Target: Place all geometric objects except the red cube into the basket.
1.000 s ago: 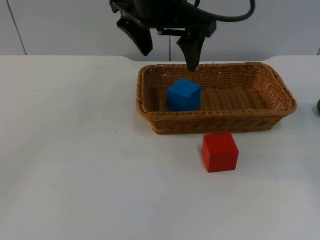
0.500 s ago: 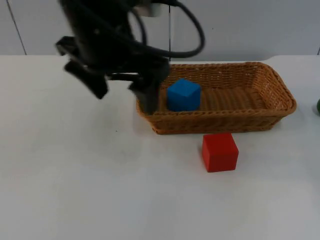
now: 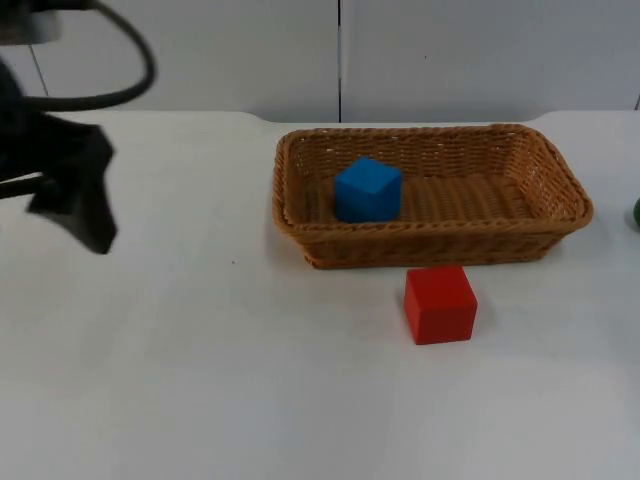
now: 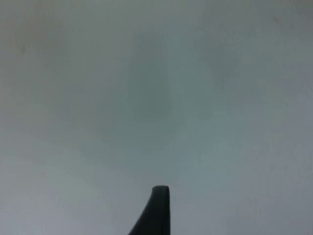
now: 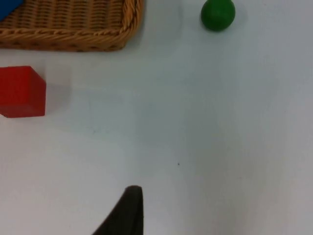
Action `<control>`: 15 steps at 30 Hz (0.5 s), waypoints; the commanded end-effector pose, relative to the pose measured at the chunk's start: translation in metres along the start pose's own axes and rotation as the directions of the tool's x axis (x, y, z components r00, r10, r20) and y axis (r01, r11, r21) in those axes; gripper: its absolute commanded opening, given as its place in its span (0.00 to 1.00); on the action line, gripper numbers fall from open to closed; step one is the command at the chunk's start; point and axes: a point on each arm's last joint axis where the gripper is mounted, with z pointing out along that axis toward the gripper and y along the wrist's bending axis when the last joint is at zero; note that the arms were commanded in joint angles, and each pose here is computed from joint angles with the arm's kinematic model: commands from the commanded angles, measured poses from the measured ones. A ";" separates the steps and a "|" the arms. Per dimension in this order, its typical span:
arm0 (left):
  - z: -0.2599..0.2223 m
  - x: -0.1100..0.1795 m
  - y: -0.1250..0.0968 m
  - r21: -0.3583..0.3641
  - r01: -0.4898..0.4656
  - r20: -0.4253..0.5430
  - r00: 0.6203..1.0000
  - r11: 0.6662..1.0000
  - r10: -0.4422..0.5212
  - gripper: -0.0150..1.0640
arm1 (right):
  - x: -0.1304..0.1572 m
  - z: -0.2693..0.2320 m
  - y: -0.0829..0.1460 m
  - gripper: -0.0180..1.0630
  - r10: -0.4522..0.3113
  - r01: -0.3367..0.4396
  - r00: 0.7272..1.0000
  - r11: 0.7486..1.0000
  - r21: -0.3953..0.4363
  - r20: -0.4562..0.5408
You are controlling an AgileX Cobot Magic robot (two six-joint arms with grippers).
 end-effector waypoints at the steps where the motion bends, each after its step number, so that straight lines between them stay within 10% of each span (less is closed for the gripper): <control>1: -0.011 0.019 0.013 0.003 0.071 0.058 0.996 0.998 -0.071 0.79 | 0.001 0.001 0.000 0.99 0.011 -0.011 1.000 1.000 -0.003 0.010; 15: -0.018 0.075 0.022 -0.001 0.134 0.117 0.984 0.991 -0.133 0.99 | 0.001 0.001 0.000 0.99 0.011 -0.011 1.000 1.000 -0.003 0.010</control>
